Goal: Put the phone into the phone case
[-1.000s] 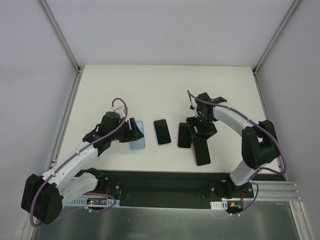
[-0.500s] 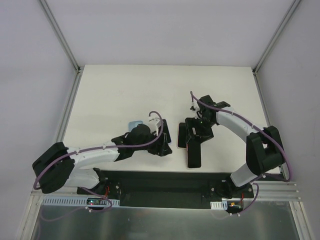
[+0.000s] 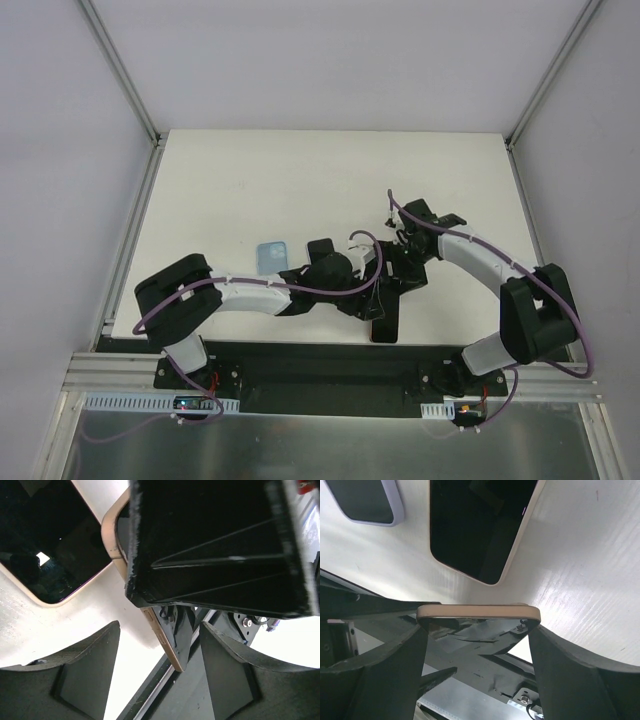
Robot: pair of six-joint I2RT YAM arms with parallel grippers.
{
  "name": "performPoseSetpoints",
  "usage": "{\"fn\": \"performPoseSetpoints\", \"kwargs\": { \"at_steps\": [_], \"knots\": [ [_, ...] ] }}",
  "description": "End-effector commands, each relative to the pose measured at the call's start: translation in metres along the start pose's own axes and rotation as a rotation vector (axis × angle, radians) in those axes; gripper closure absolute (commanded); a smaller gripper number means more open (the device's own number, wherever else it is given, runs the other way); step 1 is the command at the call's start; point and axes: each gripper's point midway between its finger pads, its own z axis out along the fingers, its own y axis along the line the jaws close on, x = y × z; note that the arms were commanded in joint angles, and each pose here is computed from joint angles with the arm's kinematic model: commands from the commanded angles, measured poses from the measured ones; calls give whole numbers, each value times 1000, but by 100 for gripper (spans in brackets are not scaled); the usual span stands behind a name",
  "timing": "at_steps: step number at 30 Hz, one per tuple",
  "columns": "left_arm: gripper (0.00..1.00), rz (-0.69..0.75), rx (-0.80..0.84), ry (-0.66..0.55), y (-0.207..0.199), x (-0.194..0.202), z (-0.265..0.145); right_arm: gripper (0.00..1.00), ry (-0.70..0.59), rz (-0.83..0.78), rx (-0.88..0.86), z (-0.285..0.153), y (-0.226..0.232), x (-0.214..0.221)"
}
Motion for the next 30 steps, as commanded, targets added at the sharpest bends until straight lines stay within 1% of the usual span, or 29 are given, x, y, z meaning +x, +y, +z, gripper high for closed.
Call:
{"fn": "performPoseSetpoints", "kwargs": {
  "at_steps": [1, 4, 7, 10, 11, 14, 15, 18, 19, 21, 22, 24, 25, 26, 27, 30],
  "knots": [
    [37, 2, 35, -52, -15, -17, 4, 59, -54, 1, -68, -12, 17, -4],
    [37, -4, 33, -36, -13, -12, 6, 59, -63, 5, -73, -12, 18, -7],
    [42, -8, 48, -16, -14, -2, 6, 59, -78, 12, -76, -13, 20, -10],
    [52, -11, 79, -25, -16, 3, 2, 59, -92, 29, -76, -14, 21, -11],
    [59, -11, 86, -26, -17, 4, 1, 59, -98, 31, -78, -15, 21, -12],
    [71, -6, 106, -26, -22, 4, -3, 57, -119, 34, -79, -19, 22, -14],
    [78, -5, 116, -25, -24, 3, -4, 55, -130, 37, -71, -20, 21, -15],
    [87, 7, 162, -21, -36, 0, -7, 50, -164, 43, -52, -25, 19, -19],
    [89, 10, 169, -20, -38, 0, -8, 46, -176, 44, -53, -28, 19, -19],
    [91, 10, 168, -25, -38, -1, -9, 41, -192, 42, -57, -32, 20, -20],
    [93, 10, 166, -25, -37, -1, -10, 34, -208, 43, -59, -36, 21, -20],
    [96, 12, 157, -29, -36, -1, -12, 25, -236, 44, -41, -42, 19, -22],
    [99, 16, 159, -36, -38, -3, -14, 14, -262, 43, -42, -48, 19, -24],
    [100, 15, 149, -25, -36, -1, -16, 7, -273, 43, -37, -50, 19, -24],
    [100, 21, 150, -34, -40, -5, -19, 4, -286, 50, -22, -54, 16, -25],
    [100, 37, 139, -28, -43, -9, -25, 4, -346, 53, -19, -67, 17, -28]
  ]
}}
